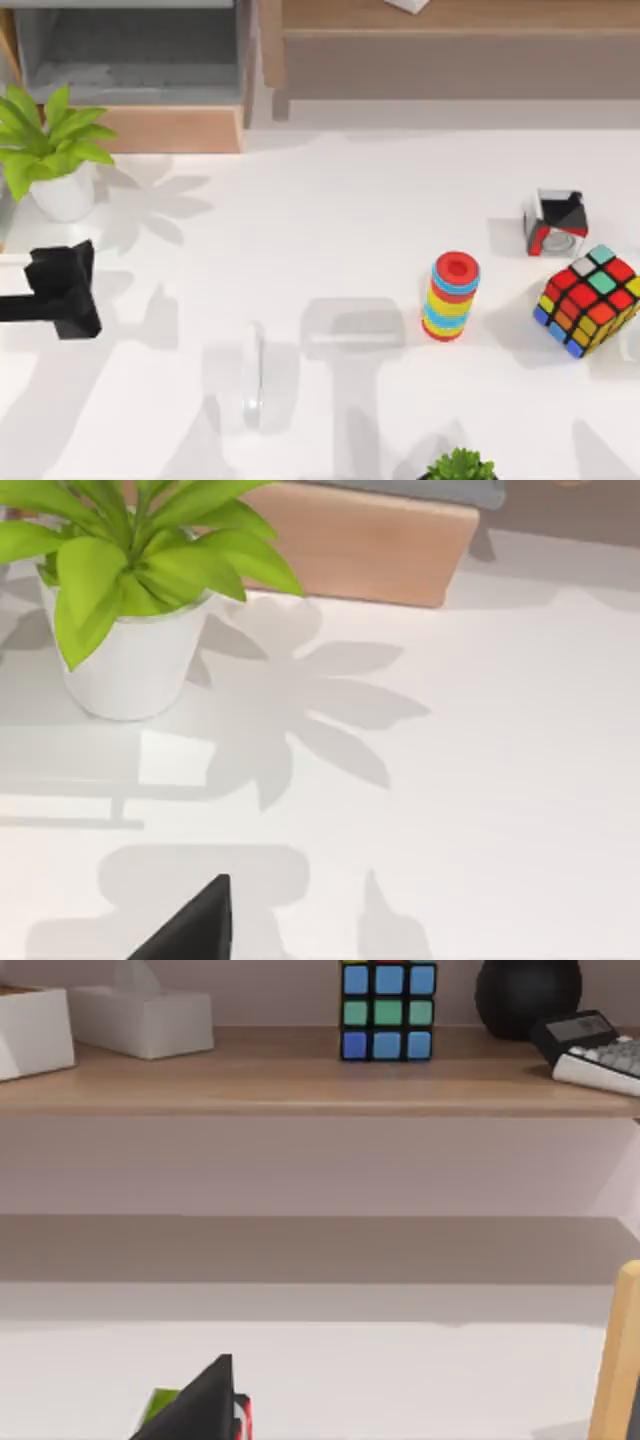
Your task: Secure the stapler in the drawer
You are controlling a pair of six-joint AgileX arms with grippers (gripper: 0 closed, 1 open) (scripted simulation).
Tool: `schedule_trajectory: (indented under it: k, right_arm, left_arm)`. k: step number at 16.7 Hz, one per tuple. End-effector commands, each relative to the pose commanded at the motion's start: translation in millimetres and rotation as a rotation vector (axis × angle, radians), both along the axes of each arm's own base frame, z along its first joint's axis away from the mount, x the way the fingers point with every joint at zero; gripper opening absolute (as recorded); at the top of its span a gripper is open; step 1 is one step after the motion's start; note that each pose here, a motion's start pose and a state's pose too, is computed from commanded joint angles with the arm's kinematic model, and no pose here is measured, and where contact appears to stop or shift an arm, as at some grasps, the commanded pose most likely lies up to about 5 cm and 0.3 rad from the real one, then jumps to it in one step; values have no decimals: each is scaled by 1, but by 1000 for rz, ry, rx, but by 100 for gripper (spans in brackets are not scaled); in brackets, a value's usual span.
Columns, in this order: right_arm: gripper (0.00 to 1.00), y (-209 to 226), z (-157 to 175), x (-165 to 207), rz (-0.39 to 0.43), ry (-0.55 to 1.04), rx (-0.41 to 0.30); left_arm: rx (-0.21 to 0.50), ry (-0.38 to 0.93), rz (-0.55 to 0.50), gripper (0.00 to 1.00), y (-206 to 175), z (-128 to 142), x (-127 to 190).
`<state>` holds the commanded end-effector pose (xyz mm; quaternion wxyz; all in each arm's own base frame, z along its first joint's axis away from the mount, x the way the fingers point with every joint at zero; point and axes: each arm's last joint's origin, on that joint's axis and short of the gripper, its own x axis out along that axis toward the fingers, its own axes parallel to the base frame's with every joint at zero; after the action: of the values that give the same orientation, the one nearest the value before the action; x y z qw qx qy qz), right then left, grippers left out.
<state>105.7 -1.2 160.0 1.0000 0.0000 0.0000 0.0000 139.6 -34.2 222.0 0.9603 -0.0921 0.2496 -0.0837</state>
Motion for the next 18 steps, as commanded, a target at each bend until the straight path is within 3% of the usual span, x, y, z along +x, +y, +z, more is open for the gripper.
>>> schedule_trajectory:
  k: [4, 9, 13, 18]
  right_arm:
    - [100, 0, 0, 0, 0, 0, 0]
    - [100, 0, 0, 0, 0, 0, 0]
    - [100, 0, 0, 0, 0, 0, 0]
    - [100, 0, 0, 0, 0, 0, 0]
  left_arm:
    - [7, 416, -48, 100, -41, 4, 48]
    - [121, 838, -32, 100, -110, -25, 98]
    - [210, 1009, 1, 100, -156, -47, 114]
    - [248, 1061, 18, 100, -176, -54, 118]
